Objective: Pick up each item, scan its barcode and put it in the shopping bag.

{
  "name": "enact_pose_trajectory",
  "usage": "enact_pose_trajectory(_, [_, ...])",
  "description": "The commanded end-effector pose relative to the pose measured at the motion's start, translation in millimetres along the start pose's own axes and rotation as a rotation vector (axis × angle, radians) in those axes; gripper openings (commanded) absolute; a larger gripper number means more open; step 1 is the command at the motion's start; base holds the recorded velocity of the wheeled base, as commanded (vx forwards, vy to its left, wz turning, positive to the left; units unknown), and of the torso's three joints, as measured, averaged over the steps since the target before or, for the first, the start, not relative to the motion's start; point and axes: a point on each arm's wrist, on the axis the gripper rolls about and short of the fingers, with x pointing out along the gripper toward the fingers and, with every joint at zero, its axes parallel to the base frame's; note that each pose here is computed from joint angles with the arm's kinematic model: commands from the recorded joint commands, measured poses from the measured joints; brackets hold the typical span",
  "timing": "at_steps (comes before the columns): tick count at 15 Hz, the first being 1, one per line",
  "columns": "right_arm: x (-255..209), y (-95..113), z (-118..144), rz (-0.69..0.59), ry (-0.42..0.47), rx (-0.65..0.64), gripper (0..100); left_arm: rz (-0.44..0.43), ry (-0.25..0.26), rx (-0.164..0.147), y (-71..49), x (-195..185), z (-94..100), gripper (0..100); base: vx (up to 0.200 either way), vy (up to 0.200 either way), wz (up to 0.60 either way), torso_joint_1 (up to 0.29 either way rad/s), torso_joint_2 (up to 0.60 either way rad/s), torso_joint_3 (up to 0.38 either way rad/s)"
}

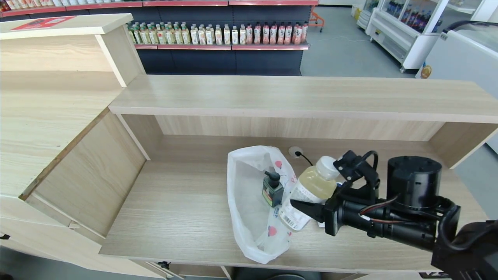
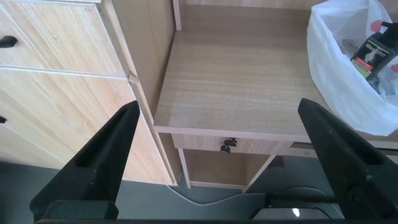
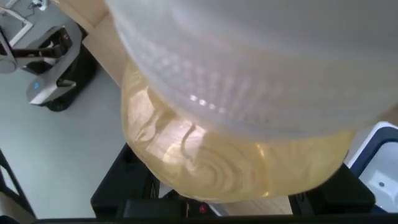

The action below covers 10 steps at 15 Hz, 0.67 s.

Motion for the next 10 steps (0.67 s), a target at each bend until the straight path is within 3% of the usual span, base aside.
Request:
enact_pose_trajectory(1, [19.5,-0.5,-27.1,0.019,0.083,-0.018,0,0.001,0.0,0.0,0.0,0.0,-0.1,100,0.0,0.0,0.0,0.0,0.0,0.0])
enact_pose_trajectory(10, [65.9,-9.2,-84.4,0.03,0.071,-0.193,0,0.002,-0.001,0.0,0.0,0.0,0.0,100,0.0,0.0,0.0,0.0,0.0,0.0])
